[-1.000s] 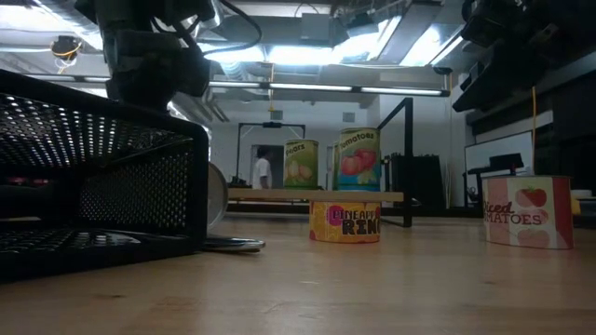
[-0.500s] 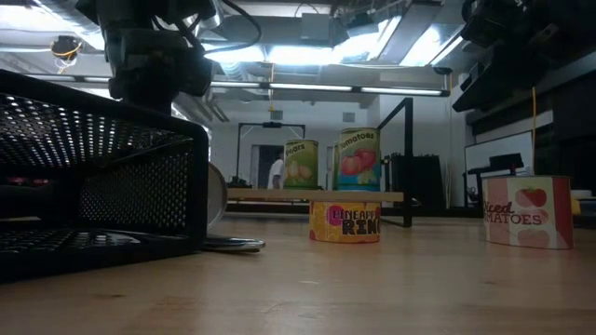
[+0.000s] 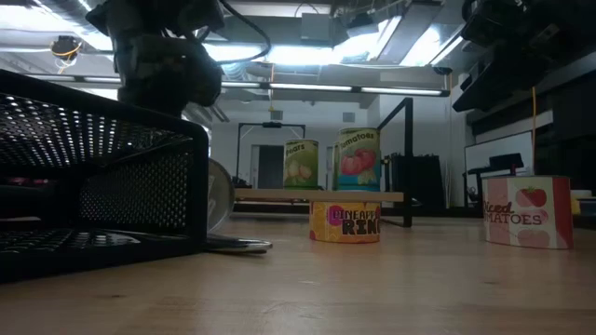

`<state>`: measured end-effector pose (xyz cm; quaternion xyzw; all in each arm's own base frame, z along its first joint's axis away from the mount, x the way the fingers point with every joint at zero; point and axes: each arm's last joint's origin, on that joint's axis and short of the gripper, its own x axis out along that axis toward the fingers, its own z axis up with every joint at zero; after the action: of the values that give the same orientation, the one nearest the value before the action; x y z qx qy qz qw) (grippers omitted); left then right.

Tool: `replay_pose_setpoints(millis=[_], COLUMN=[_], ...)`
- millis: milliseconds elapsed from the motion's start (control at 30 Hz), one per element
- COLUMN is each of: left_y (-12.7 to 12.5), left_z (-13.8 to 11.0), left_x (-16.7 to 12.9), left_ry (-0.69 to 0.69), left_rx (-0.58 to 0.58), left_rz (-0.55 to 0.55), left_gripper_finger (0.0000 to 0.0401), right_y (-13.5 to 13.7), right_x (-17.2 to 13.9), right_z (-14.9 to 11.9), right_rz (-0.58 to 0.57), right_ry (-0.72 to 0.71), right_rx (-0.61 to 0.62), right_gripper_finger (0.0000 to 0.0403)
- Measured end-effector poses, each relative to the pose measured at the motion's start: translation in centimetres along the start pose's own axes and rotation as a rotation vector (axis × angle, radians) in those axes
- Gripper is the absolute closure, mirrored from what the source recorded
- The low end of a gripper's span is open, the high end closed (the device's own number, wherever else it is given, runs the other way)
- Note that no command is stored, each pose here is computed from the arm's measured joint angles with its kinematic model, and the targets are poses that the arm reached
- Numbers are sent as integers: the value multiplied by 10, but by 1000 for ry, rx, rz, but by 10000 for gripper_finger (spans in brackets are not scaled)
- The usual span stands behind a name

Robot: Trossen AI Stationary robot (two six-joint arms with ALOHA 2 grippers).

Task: Pick and place cans onto a shelf
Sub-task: Put the canned pineapple on the shelf

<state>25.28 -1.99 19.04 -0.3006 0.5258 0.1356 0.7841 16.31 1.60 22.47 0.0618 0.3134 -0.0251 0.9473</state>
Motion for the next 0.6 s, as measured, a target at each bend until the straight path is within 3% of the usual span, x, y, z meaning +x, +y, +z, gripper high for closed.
replay_pose_setpoints(millis=[600], left_y=[-2], left_z=[-3], left_x=[0], left_ry=[79], left_rx=[-47], left_rz=[-73], left_gripper_finger=[291], right_y=[0], right_x=[0], right_z=[0], right_rz=[0], right_ry=[1], right_rx=[1], right_gripper_finger=[357])
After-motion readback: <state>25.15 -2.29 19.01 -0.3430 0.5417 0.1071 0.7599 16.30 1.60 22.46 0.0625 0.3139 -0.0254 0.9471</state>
